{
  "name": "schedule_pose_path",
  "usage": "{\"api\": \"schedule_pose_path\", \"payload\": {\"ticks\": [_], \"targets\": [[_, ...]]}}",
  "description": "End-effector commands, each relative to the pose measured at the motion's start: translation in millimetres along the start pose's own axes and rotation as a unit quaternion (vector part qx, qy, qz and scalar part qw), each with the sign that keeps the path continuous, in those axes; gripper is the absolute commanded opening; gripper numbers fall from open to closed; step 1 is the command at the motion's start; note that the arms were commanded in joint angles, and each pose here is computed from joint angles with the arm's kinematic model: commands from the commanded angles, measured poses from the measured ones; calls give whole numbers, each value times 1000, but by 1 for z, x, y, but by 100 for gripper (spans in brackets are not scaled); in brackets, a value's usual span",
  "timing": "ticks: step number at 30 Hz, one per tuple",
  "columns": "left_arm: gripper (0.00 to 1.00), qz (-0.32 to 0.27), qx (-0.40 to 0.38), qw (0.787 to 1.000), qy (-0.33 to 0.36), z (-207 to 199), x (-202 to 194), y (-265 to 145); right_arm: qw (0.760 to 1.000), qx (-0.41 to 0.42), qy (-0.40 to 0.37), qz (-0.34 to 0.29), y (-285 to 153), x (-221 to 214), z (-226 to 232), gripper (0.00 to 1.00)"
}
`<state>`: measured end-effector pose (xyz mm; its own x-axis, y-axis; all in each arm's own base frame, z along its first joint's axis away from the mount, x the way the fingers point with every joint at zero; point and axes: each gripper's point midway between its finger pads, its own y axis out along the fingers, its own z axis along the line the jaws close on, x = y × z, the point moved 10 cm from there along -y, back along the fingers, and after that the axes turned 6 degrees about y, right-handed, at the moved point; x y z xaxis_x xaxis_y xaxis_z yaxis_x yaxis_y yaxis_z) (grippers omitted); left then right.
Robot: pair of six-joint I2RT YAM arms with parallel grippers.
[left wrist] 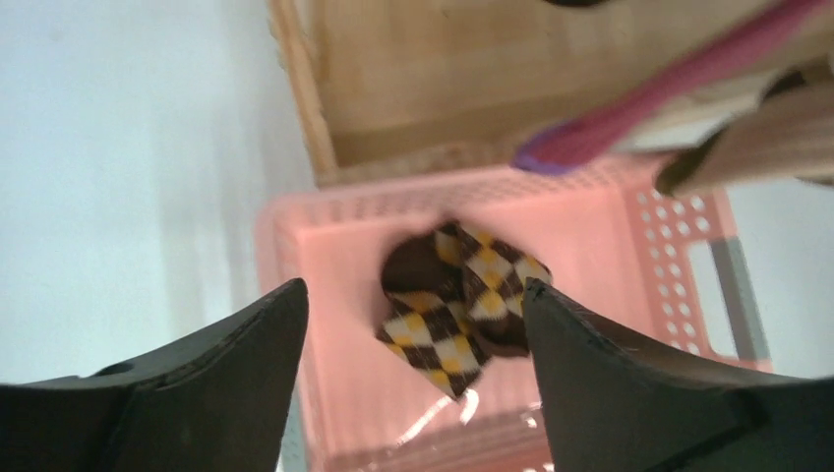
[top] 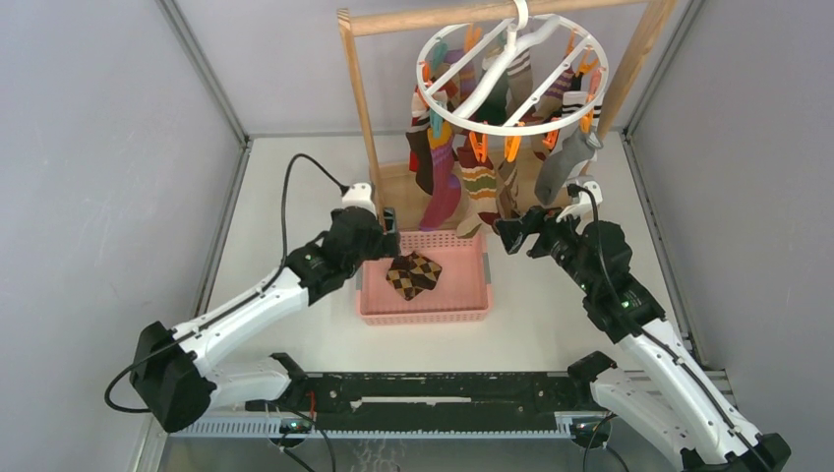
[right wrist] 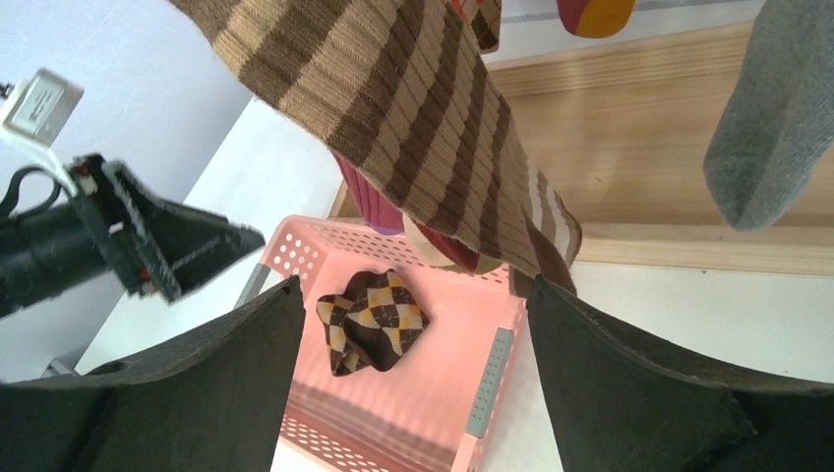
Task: Remove the socks clipped to the hanger
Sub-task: Place the sock in the bin.
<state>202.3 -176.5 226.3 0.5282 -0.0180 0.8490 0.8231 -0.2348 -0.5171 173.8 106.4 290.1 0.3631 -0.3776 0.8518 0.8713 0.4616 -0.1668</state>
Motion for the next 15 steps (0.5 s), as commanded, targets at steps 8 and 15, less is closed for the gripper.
{"api": "schedule_pose_path", "payload": {"ticks": [8, 15], "targets": [[18, -40, 34, 998, -40, 10, 57, 47, 999, 27, 19, -11, -7, -1, 7, 90], [18, -79, 53, 992, -82, 15, 58, 82, 999, 29, 21, -6, -7, -4, 7, 90]]}}
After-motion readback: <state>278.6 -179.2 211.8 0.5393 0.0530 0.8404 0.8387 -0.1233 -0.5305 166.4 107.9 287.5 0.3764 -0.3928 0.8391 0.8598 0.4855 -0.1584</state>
